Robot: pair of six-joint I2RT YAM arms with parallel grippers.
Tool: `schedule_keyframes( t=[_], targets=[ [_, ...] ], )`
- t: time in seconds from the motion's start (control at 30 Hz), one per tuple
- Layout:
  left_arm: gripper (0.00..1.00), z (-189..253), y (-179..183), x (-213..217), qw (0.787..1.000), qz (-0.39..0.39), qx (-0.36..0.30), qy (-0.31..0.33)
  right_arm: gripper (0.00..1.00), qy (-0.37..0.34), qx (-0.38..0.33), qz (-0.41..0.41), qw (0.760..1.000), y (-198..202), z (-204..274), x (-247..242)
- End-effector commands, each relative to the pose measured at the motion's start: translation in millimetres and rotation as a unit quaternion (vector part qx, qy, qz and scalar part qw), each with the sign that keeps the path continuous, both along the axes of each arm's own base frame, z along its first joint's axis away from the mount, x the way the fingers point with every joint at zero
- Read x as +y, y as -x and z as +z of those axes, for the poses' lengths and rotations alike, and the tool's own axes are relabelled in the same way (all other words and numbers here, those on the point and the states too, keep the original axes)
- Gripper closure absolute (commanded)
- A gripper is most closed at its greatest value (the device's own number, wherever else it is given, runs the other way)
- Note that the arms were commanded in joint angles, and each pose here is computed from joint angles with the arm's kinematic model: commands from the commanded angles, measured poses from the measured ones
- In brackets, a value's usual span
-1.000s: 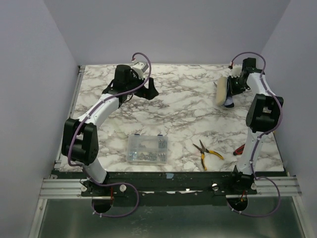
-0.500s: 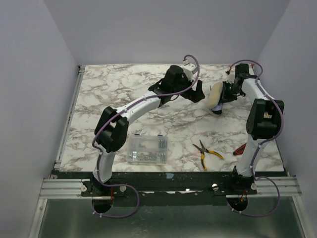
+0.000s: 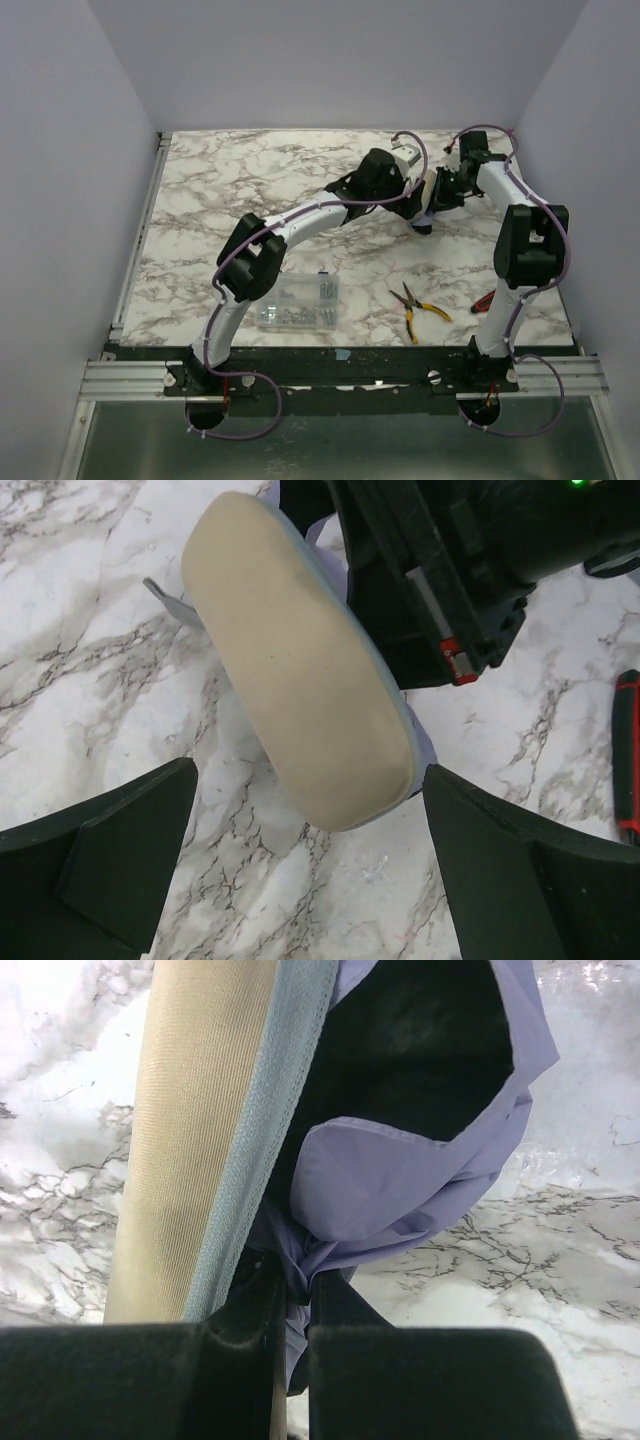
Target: Open the umbrella
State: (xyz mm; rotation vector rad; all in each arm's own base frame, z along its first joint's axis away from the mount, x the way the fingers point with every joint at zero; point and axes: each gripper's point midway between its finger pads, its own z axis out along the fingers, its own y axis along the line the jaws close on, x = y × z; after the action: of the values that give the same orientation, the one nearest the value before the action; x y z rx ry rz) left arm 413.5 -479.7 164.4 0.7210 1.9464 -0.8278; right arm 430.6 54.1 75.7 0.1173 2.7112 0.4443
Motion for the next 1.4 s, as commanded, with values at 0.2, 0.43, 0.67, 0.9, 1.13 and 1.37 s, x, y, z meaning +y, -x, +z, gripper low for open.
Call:
schedule_keyframes(
  t=[0.2, 0.43, 0.67, 0.9, 1.13, 1.37],
  targets=[
    [0.03, -32.4, -3.3, 5.7, 0.998, 0.029, 0.015, -0.05, 0.99, -0.047, -0.036, 0.03, 0.998, 4.1, 35.6, 31.2],
    [0.08, -52.4, -19.3, 44.9, 0.991, 0.1, 0.048, -0.077, 0.99, -0.049, -0.044, 0.086, 0.994, 18.2, 53.6, 35.1],
    [0.13, -56.4, -25.3, 72.5, 0.988, 0.117, 0.081, -0.056, 0.99, -0.045, -0.051, 0.106, 0.992, 27.0, 59.6, 34.2],
    [0.15, -65.7, -18.7, 74.1, 0.988, 0.103, 0.105, -0.049, 0.99, -0.08, -0.102, 0.139, 0.982, 13.7, 98.0, 43.6],
    [0.02, -38.8, -22.1, 76.6, 0.992, 0.093, 0.085, -0.027, 0.99, -0.141, -0.165, 0.159, 0.963, 3.2, 144.6, 53.3],
    [0.02, 58.7, -24.3, 128.9, 0.993, 0.098, 0.035, 0.055, 0.99, -0.172, -0.197, 0.2, 0.944, -13.2, 166.1, 91.2]
  ],
)
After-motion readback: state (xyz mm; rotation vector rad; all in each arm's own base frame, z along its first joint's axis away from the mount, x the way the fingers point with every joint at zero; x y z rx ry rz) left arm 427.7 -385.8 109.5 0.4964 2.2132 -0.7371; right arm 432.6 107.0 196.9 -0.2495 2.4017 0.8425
